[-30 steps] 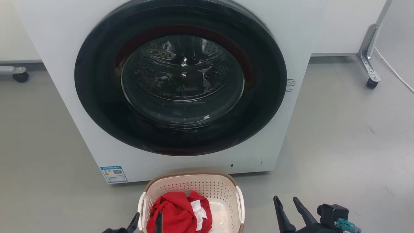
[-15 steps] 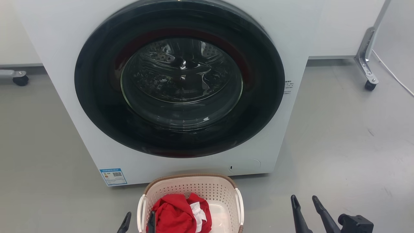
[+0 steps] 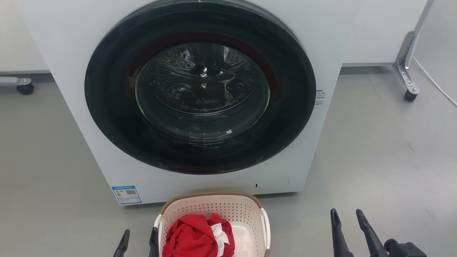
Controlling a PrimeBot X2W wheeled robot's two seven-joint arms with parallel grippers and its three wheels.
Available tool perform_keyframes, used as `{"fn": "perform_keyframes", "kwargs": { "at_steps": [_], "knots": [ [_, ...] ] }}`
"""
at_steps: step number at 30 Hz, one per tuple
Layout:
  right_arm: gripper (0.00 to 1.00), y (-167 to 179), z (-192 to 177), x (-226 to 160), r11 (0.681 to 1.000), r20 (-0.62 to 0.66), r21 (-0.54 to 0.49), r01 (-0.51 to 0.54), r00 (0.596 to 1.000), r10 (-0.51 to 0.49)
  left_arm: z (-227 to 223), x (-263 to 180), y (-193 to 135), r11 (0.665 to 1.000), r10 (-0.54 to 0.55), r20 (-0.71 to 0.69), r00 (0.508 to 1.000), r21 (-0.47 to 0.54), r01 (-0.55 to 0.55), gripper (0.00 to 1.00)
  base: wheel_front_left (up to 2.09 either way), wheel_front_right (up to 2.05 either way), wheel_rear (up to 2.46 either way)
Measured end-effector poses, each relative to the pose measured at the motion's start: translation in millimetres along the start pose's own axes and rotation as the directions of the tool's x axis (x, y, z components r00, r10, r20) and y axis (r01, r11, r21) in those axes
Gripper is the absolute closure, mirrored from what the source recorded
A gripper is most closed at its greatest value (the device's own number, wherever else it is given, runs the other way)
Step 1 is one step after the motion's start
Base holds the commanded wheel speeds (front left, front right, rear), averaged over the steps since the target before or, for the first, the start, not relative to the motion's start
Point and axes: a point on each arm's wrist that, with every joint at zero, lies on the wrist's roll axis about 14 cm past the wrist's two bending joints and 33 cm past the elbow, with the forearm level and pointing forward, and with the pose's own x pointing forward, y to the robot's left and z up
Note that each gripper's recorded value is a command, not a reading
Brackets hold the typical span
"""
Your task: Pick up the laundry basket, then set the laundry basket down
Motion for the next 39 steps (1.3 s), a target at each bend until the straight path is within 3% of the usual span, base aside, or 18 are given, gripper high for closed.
{"fn": "perform_keyframes", "kwargs": {
  "at_steps": [30, 31, 39],
  "knots": [
    [0.00, 1, 15, -10, 0.999, 0.060, -0.030, 0.023, 0.998, -0.022, 7, -9, 8, 0.999, 0.036, 0.032, 0.999, 0.031, -0.037, 0.00, 0.00, 0.00, 0.00],
    [1.00, 1, 14, -11, 0.999, 0.059, -0.033, 0.024, 0.998, -0.022, 7, -9, 8, 0.999, 0.036, 0.032, 0.999, 0.031, -0.037, 1.00, 0.00, 0.00, 0.00],
    [1.00, -7, -16, -22, 0.998, -0.038, -0.034, 0.051, 0.998, -0.053, -22, -20, 17, 0.997, 0.071, -0.061, 0.996, 0.024, -0.069, 1.00, 0.00, 0.00, 0.00]
  ]
}}
